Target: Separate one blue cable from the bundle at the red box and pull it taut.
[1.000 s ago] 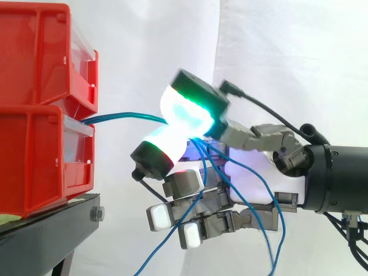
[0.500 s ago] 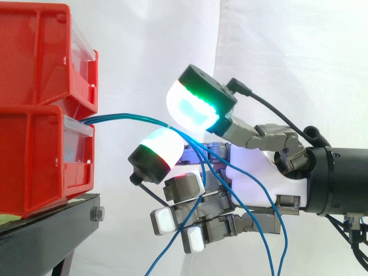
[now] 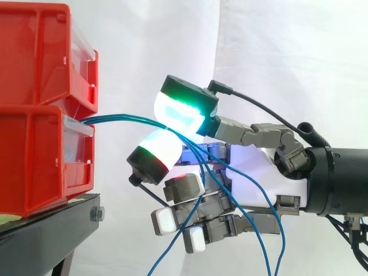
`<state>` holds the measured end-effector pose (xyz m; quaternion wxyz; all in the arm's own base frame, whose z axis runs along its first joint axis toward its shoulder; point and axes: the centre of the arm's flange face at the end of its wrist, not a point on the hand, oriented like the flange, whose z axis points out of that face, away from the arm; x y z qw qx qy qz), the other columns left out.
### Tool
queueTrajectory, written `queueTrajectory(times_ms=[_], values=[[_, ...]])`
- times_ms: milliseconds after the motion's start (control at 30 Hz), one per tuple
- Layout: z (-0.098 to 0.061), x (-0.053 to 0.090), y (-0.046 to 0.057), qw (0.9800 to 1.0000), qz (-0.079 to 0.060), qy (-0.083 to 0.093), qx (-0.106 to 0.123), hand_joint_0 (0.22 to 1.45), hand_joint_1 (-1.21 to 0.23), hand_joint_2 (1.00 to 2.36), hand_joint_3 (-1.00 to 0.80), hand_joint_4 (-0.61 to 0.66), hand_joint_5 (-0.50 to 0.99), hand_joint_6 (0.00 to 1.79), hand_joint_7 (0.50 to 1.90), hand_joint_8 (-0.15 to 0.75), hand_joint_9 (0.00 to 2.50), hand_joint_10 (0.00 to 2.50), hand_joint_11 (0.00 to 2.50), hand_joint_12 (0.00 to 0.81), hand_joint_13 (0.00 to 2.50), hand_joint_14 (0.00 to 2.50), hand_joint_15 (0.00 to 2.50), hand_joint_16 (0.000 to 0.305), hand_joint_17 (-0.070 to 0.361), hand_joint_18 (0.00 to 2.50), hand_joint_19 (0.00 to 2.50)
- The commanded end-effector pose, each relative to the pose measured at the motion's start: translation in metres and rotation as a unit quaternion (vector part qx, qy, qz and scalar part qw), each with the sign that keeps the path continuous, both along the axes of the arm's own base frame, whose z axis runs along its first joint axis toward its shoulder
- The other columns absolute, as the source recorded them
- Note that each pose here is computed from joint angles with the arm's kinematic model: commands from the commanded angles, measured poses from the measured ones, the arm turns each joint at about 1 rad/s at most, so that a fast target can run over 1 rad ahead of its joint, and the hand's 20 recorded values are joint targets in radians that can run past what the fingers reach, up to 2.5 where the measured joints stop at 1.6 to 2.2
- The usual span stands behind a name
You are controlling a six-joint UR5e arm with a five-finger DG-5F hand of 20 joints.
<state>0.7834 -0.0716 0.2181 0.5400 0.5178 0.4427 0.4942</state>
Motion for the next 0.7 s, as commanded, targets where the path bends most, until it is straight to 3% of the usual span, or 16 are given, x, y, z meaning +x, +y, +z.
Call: queueTrajectory(times_ms=[0, 133, 267, 533, 667], values=[[-0.0001, 0.0000, 0.0003, 1.0000, 0.000, 0.000, 0.000, 0.62, -0.78, 1.02, -0.18, 0.06, -0.18, 0.85, 1.29, 0.328, 1.06, 0.03, 1.20, 0.419, 0.92, 0.02, 0.67, 0.054, 0.121, 0.87, 0.86], [-0.0001, 0.0000, 0.0005, 1.0000, 0.001, 0.000, -0.001, 0.64, -0.82, 1.02, -0.22, 0.05, -0.18, 0.86, 1.28, 0.330, 1.06, 0.03, 1.19, 0.418, 0.92, 0.02, 0.66, 0.054, 0.122, 0.87, 0.85], [-0.0008, -0.0004, 0.0003, 1.0000, 0.000, 0.001, 0.000, 0.62, -0.75, 1.00, -0.50, 0.07, -0.18, 0.86, 1.22, 0.331, 1.07, 0.03, 1.19, 0.413, 0.92, 0.03, 0.67, 0.054, 0.120, 0.86, 0.85], [-0.0015, -0.0007, 0.0002, 1.0000, 0.000, 0.002, 0.000, 0.54, -0.62, 1.00, -0.50, 0.09, -0.17, 0.84, 1.18, 0.344, 1.07, 0.03, 1.18, 0.433, 0.92, 0.02, 0.65, 0.056, 0.127, 0.88, 0.85], [-0.0012, -0.0005, 0.0001, 1.0000, -0.001, 0.000, 0.000, 0.61, -0.64, 1.00, -0.50, 0.09, -0.17, 0.82, 1.21, 0.336, 1.07, 0.03, 1.18, 0.422, 0.92, 0.03, 0.66, 0.054, 0.121, 0.86, 0.87]])
